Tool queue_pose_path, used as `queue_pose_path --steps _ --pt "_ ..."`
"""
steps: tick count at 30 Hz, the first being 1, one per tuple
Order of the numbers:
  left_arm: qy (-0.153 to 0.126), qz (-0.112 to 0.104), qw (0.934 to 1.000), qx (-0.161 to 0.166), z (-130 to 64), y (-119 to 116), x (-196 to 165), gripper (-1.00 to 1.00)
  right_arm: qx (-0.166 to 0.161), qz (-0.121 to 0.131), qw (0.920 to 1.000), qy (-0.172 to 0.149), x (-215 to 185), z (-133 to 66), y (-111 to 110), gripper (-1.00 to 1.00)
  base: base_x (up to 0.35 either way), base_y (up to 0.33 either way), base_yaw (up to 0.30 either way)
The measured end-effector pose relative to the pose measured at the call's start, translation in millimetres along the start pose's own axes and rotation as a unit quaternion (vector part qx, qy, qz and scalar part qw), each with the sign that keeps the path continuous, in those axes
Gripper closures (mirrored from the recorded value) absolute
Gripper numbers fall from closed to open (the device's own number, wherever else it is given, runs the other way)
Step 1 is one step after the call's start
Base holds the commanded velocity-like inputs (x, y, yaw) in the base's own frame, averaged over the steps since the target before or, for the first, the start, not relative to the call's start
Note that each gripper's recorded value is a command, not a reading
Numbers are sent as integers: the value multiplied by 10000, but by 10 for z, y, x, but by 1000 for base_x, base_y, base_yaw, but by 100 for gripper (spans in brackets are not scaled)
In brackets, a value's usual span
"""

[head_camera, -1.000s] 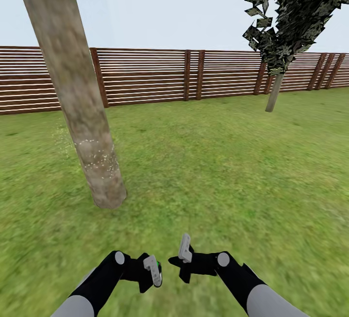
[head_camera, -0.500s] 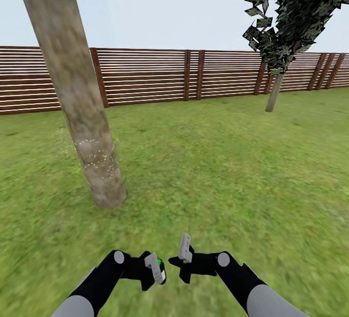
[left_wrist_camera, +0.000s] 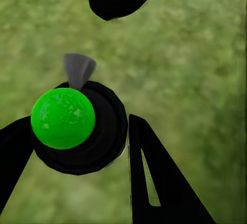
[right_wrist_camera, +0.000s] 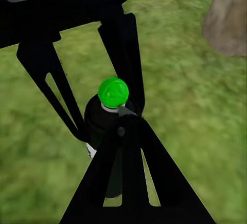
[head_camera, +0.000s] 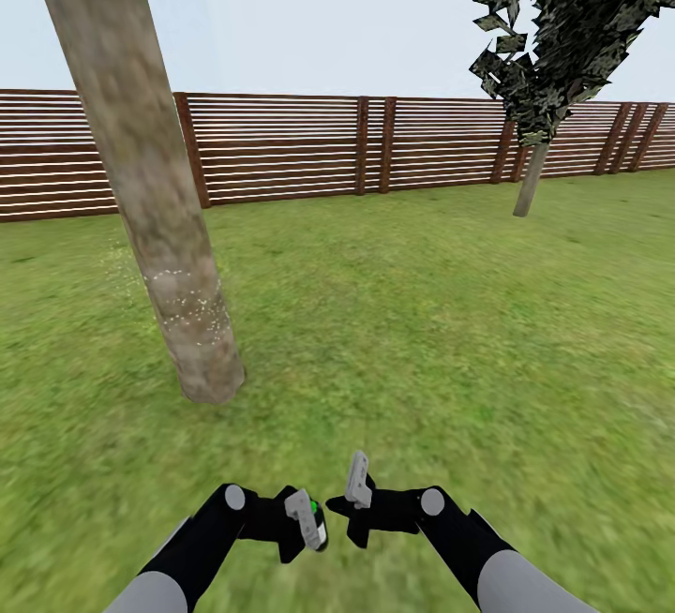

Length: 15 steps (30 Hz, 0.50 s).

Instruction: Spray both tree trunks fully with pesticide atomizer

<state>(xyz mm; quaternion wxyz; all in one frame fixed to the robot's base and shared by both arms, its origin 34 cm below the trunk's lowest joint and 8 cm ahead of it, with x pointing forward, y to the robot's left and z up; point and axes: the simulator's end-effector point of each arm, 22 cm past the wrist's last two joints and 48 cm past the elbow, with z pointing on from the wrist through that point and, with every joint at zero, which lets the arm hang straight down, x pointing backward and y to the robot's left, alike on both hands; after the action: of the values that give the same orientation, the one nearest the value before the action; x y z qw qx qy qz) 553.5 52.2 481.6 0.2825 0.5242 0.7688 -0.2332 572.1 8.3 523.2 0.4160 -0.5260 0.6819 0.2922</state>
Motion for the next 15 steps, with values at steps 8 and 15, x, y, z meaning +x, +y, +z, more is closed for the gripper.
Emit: queue_pose_path --steps 8,15 --pt "-69 47 9999 76 13 -39 -57 100 0 3 10000 3 3 0 1 100 0 0 0" --pt "-194 21 9998 87 27 -54 -130 100 2 3 10000 3 3 0 0 100 0 0 0"
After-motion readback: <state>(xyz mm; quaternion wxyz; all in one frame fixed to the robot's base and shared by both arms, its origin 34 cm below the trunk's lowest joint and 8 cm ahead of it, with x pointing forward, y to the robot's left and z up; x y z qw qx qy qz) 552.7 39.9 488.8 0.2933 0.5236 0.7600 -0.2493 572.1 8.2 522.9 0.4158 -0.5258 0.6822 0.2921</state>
